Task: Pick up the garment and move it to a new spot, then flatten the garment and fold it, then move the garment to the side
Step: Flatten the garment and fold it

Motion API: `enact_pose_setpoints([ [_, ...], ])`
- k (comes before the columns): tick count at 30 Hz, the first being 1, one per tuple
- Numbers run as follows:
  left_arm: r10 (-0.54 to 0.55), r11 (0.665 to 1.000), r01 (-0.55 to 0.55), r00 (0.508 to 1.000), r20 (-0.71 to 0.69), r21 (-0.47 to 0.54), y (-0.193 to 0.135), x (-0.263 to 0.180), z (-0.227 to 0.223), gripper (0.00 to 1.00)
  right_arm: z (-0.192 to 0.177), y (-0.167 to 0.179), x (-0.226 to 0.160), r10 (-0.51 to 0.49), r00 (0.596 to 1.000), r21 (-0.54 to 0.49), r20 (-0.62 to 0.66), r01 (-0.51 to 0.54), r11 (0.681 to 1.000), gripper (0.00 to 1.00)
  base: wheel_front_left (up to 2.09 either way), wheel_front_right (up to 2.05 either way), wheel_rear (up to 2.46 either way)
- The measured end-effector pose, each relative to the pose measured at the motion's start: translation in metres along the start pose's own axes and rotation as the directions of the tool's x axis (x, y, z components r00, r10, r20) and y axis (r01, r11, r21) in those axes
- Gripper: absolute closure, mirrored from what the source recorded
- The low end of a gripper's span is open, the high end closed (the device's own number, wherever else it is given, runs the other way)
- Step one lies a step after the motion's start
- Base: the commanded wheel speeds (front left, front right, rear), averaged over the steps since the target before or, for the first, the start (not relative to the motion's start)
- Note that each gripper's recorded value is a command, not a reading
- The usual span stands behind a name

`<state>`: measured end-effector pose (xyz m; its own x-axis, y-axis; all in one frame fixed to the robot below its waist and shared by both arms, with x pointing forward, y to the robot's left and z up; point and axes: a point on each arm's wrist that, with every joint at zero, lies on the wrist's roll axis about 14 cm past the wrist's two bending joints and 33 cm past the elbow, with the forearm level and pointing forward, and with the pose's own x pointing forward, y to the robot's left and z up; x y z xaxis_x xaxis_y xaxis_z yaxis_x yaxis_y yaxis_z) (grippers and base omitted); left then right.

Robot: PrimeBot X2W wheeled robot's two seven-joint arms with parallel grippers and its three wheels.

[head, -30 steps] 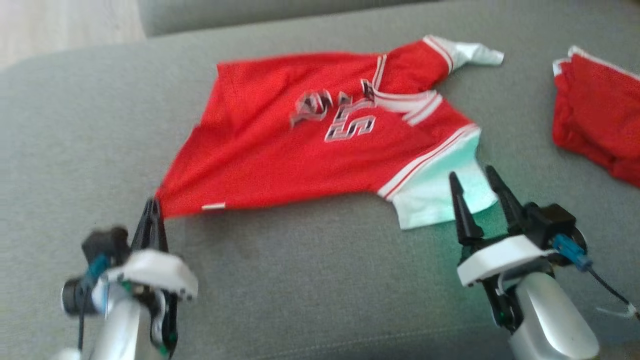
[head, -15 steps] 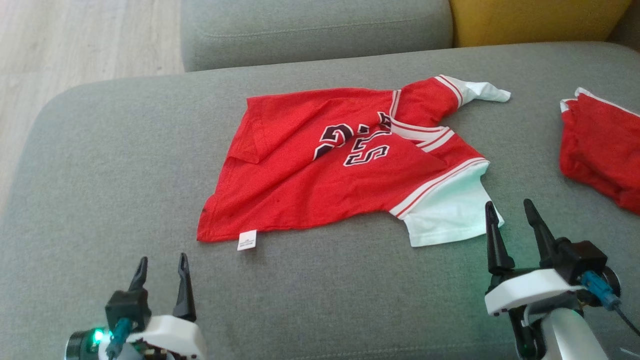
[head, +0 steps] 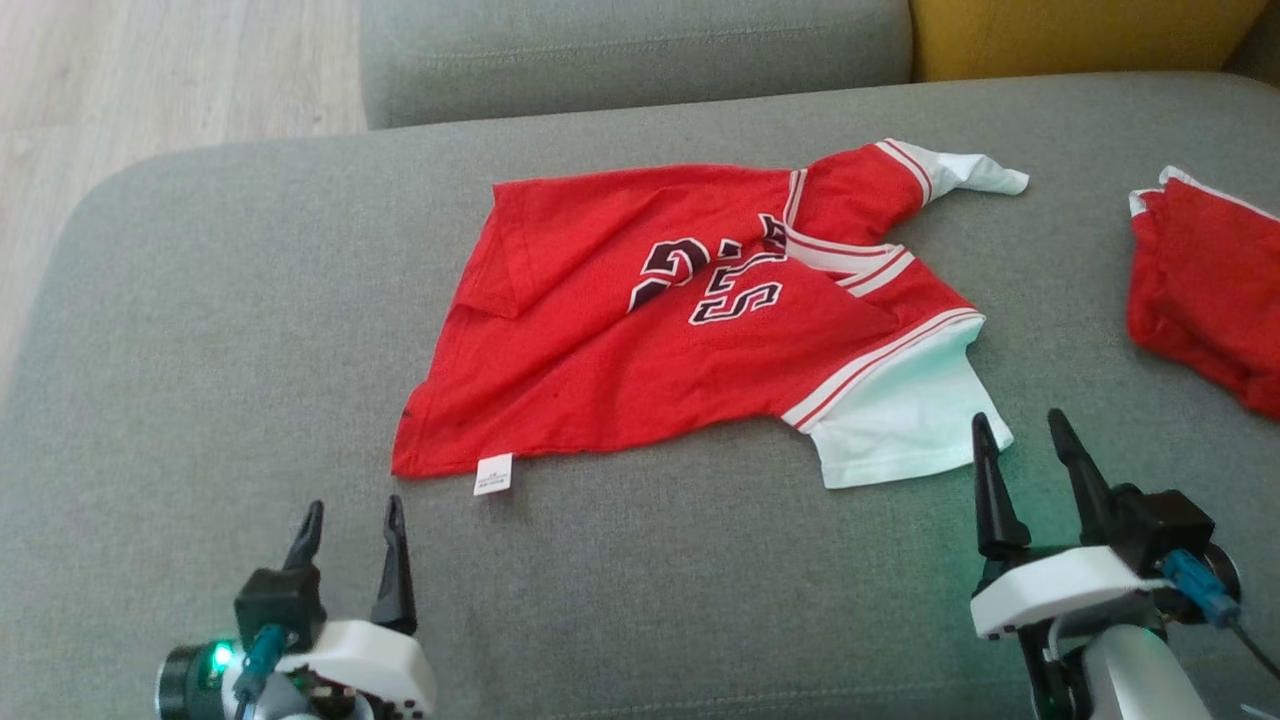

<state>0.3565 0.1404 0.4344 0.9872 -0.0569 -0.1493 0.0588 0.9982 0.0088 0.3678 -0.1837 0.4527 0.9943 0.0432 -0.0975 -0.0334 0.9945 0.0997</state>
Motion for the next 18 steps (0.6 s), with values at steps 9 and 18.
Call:
enact_pose_setpoints([
  [9,-0.046,0.996,0.043,0.998,-0.037,-0.078,-0.017,0.03,-0.008,0.0,-0.025,-0.009,0.015,-0.024,0.996,0.0,-0.082,0.024,1.0,0.0,0.0,0.0,0.0],
  [18,-0.055,0.992,0.04,0.99,-0.127,-0.122,-0.021,0.056,-0.037,0.0,-0.051,-0.027,0.027,-0.072,0.984,-0.025,-0.162,0.069,0.997,0.0,0.0,0.0,0.0],
])
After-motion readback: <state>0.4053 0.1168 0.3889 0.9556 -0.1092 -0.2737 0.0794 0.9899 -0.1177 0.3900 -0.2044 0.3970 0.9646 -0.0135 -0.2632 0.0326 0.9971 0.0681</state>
